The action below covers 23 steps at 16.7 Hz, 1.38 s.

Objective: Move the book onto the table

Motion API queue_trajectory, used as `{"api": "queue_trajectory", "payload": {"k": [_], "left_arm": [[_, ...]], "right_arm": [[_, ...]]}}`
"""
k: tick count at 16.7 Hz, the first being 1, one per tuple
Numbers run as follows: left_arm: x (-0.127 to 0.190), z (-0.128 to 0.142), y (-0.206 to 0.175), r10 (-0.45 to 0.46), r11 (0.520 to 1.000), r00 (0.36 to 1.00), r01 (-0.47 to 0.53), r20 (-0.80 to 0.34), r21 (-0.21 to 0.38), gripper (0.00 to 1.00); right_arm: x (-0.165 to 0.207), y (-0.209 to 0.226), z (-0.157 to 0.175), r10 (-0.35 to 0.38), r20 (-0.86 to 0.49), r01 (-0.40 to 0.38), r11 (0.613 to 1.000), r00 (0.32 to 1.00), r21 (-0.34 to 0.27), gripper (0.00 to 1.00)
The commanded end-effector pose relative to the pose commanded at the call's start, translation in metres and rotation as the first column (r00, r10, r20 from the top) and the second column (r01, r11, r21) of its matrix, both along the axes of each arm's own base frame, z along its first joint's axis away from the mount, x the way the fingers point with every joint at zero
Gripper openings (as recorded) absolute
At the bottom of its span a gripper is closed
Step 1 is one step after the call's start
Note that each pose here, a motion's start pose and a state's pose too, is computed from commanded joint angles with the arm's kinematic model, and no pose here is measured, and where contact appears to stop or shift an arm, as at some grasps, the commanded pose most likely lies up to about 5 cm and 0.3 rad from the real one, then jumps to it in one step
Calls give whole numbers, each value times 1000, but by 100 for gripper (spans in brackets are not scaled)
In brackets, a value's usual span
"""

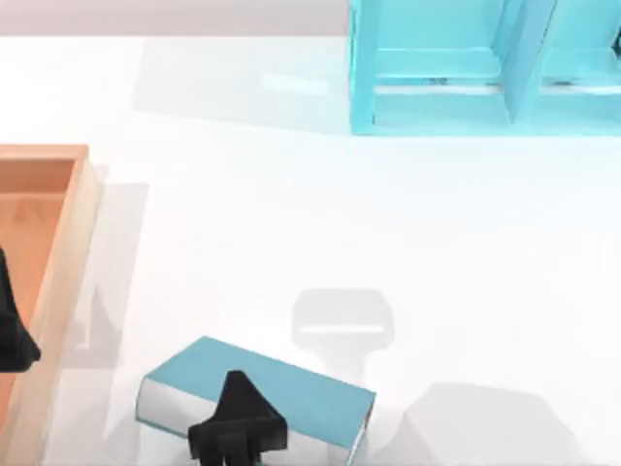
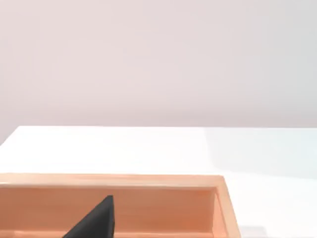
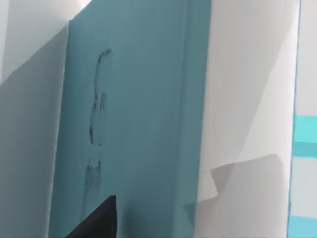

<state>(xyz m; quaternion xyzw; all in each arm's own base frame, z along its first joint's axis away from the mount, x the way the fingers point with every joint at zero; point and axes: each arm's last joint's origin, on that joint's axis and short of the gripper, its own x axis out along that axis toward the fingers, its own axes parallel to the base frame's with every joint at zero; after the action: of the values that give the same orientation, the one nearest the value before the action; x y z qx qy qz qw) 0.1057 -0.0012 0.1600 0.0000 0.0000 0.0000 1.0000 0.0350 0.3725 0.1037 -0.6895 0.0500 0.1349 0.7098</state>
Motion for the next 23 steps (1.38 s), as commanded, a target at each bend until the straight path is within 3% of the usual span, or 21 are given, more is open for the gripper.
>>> {"api": "queue_trajectory", "payload": {"k": [6, 14, 18, 23], "left_arm": [[0, 0, 0, 0, 1000, 1000, 0, 0, 0, 100], [0, 0, 0, 0, 1000, 1000, 0, 0, 0, 100], [0, 0, 0, 0, 1000, 1000, 0, 0, 0, 100], [0, 0, 0, 0, 1000, 1000, 0, 0, 0, 100]], "right_arm": [[-17, 5, 1, 26, -7, -25, 999, 1000, 26, 100], [-113, 11, -1, 119, -44, -115, 990, 992, 87, 100], [-142, 4, 3, 99, -44, -96, 993, 994, 72, 100], [-151, 0, 9, 28, -17, -28, 999, 999, 25, 100]]}}
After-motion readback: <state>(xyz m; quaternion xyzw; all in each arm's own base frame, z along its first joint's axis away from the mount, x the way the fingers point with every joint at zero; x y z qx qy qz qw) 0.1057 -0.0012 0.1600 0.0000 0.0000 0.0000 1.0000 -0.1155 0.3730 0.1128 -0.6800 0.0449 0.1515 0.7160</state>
